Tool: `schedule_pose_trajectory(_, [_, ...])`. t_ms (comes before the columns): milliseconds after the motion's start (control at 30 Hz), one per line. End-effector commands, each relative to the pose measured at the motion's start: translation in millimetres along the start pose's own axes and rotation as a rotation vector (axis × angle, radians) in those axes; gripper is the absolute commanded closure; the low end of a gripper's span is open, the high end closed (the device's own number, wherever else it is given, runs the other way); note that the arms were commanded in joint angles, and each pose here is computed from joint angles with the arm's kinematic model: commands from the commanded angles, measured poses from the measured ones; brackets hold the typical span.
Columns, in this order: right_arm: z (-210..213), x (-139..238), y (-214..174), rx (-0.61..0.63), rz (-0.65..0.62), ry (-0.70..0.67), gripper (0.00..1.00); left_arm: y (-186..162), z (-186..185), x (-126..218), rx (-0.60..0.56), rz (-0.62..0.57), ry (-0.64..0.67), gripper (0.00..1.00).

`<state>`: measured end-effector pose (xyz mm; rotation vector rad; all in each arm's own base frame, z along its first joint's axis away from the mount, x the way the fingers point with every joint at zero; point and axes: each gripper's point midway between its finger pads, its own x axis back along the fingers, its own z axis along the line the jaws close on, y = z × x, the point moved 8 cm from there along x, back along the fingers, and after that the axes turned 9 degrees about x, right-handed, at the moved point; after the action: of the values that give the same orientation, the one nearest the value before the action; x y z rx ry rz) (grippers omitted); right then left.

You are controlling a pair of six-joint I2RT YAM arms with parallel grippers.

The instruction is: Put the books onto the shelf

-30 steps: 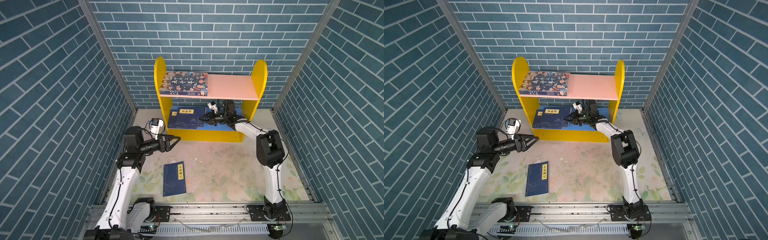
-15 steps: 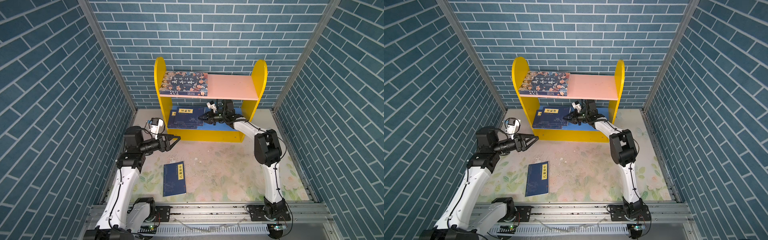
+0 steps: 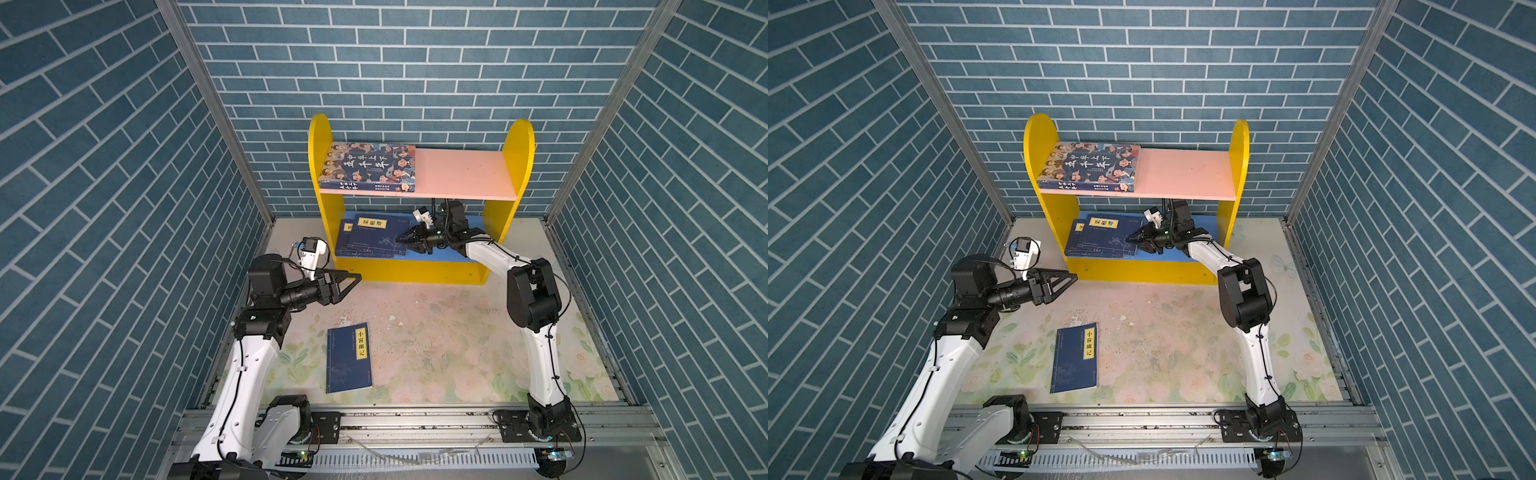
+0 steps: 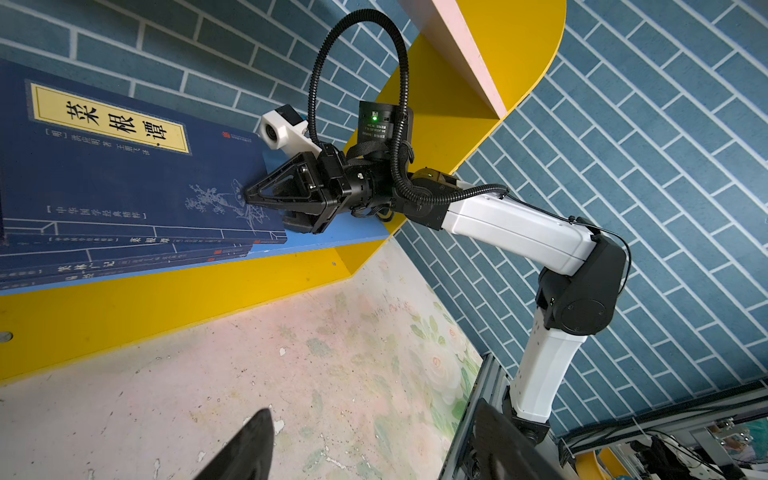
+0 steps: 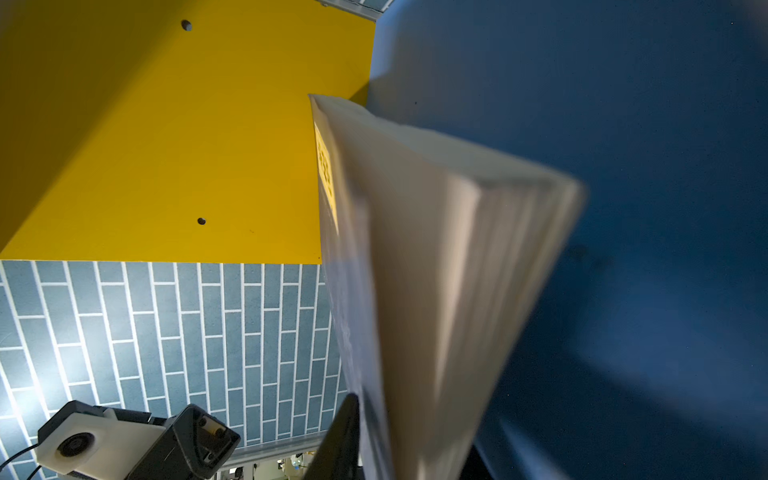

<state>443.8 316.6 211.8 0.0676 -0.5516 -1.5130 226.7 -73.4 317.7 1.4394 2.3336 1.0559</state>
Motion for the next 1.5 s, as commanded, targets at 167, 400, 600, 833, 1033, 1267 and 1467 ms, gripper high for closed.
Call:
schedule_pose_trajectory(167, [9, 9, 2, 0.069, -0.026, -0.076, 0.74, -3, -3, 3, -0.018, -0.007, -0.021, 0.22])
schedule_pose_trajectory(400, [12, 8, 3, 0.078, -0.027, -0.049, 0.99, -4, -3, 3, -0.018, -0.005, -0.023, 0.22])
schedule_pose_trajectory(600, [18, 8, 2, 0.104, -0.019, -0.003, 1.0, -3, -4, 4, -0.022, -0.005, -0.027, 0.22])
schedule_pose_trajectory(833, [25, 6, 2, 0.127, -0.007, 0.035, 1.0, -3, -3, 3, -0.022, -0.005, -0.027, 0.22])
schedule_pose_trajectory(1033, [30, 0, 0, 0.134, 0.006, 0.052, 1.0, -4, -3, 3, -0.022, -0.004, -0.027, 0.22])
schedule_pose_trajectory(1267, [32, -5, -2, 0.134, 0.022, 0.06, 1.0, -4, -4, 4, -0.027, -0.007, -0.029, 0.22])
schedule_pose_trajectory(1467, [27, -7, 0, 0.122, 0.014, 0.04, 1.0, -4, -4, 4, -0.029, -0.006, -0.029, 0.22])
